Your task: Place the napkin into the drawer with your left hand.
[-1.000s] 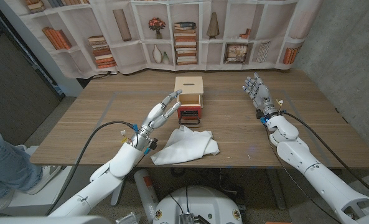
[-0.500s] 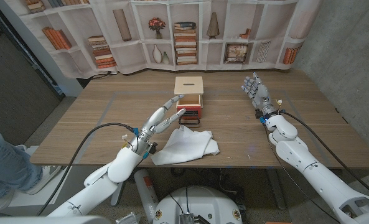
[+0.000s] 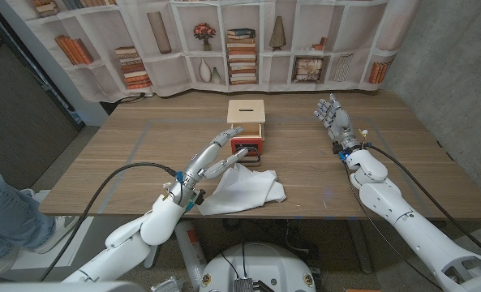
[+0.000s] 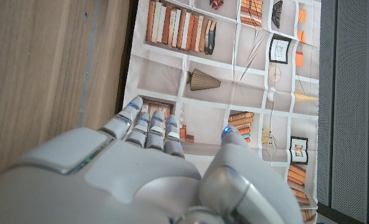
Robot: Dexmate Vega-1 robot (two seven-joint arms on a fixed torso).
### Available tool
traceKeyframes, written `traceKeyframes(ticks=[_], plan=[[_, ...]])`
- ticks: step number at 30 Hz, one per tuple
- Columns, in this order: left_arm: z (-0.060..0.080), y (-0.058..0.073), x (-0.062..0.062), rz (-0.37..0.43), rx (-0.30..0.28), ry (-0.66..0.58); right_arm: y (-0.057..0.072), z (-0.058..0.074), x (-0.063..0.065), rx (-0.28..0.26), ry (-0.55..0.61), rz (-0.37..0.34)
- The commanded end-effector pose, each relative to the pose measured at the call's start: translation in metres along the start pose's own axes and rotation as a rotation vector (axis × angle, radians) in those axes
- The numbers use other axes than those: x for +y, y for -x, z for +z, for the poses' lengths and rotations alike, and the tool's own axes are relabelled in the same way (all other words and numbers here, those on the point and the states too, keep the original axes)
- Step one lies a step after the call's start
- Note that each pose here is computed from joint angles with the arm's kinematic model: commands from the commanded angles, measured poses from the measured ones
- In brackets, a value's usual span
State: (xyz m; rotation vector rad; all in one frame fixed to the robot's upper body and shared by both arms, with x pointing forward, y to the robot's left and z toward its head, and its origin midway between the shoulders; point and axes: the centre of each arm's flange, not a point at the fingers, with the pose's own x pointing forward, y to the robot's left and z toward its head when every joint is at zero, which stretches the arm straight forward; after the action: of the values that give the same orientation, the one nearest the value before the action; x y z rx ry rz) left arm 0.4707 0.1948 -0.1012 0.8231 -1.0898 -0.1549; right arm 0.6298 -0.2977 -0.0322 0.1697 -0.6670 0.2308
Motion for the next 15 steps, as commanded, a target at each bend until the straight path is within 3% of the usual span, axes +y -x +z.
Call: traceKeyframes(ticks=[1,15], plan=[[0.012,0.003,-0.007,0.014,-0.013,-0.13,0.0,0.0,-0.002,-0.008,-0.002,0.001],[0.022,0.001,-0.012,0.0,-0.015,-0.259,0.0,-0.001,-0.006,-0.01,-0.014,-0.004]])
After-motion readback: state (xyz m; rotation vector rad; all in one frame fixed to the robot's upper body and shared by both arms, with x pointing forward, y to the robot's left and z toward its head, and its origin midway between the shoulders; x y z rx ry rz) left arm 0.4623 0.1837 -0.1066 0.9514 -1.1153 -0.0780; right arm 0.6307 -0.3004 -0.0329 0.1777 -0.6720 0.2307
